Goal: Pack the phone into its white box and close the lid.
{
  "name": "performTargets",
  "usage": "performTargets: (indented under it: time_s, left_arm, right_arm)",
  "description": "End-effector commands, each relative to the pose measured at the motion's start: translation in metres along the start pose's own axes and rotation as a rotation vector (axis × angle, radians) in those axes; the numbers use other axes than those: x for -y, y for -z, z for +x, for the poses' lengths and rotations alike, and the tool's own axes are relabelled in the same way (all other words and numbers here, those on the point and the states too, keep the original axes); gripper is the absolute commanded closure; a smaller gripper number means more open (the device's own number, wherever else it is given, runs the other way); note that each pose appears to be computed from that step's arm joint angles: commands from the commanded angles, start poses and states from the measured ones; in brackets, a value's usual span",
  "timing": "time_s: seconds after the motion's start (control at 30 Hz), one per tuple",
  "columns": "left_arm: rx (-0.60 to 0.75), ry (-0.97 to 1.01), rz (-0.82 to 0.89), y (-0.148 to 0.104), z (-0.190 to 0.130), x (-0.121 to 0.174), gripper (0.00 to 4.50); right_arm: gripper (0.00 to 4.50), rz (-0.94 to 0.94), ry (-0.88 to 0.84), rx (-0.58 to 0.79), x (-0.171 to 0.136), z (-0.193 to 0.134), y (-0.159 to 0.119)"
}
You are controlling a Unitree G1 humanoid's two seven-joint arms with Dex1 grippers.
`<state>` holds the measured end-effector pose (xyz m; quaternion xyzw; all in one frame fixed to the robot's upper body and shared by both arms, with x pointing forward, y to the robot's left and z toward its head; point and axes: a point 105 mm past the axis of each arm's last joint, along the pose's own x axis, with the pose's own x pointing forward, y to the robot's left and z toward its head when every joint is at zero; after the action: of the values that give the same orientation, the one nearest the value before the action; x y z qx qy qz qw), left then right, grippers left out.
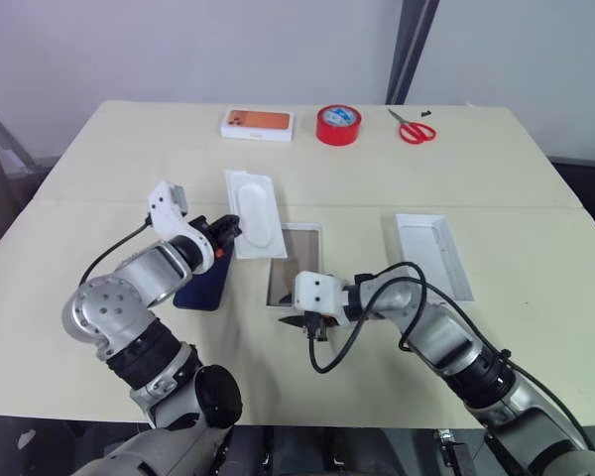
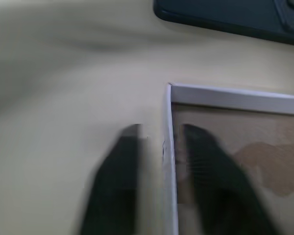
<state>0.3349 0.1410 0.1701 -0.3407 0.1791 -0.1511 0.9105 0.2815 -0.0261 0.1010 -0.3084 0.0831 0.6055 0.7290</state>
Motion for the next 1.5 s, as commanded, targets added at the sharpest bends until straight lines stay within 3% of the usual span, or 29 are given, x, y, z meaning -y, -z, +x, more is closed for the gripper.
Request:
performTargets:
  time_s: [0.03, 0.3, 0.63, 0.8, 1.1, 1.2, 1.43, 1.5]
  left_arm:
    - [-0.031, 0.041, 0.024, 0.009, 0.001, 0.012, 4.50]
    - [-0.114, 0.060, 0.000, 0.034, 0.011, 0.023, 4.50]
    - [-0.216, 0.059, 0.016, 0.058, 0.016, 0.027, 4.50]
    - [-0.254, 0.075, 0.016, 0.069, 0.017, 0.030, 4.50]
    - [-0.297, 0.066, 0.007, 0.076, 0.019, 0.026, 4.50]
    - [-0.303, 0.077, 0.015, 0.076, 0.018, 0.028, 3.63]
    - [-0.272, 0.128, 0.043, 0.067, 0.011, 0.034, 0.33]
    - [-0.262, 0.136, 0.054, 0.064, 0.007, 0.033, 0.33]
  right_arm:
    - [1.06, 0.000, 0.005, 0.089, 0.006, -0.039, -0.023]
    - [1.06, 0.051, 0.015, 0.038, 0.006, -0.082, -0.015]
    - [1.06, 0.066, 0.107, 0.029, 0.025, -0.082, -0.007]
    - [1.06, 0.161, 0.217, 0.021, 0.043, -0.084, 0.006]
    - [1.06, 0.187, 0.250, 0.008, 0.045, -0.087, 0.019]
    - [0.99, 0.187, 0.253, 0.008, 0.045, -0.087, 0.019]
    - [0.99, 0.187, 0.264, 0.020, 0.049, -0.086, 0.019]
    - [0.99, 0.191, 0.272, 0.031, 0.052, -0.086, 0.016]
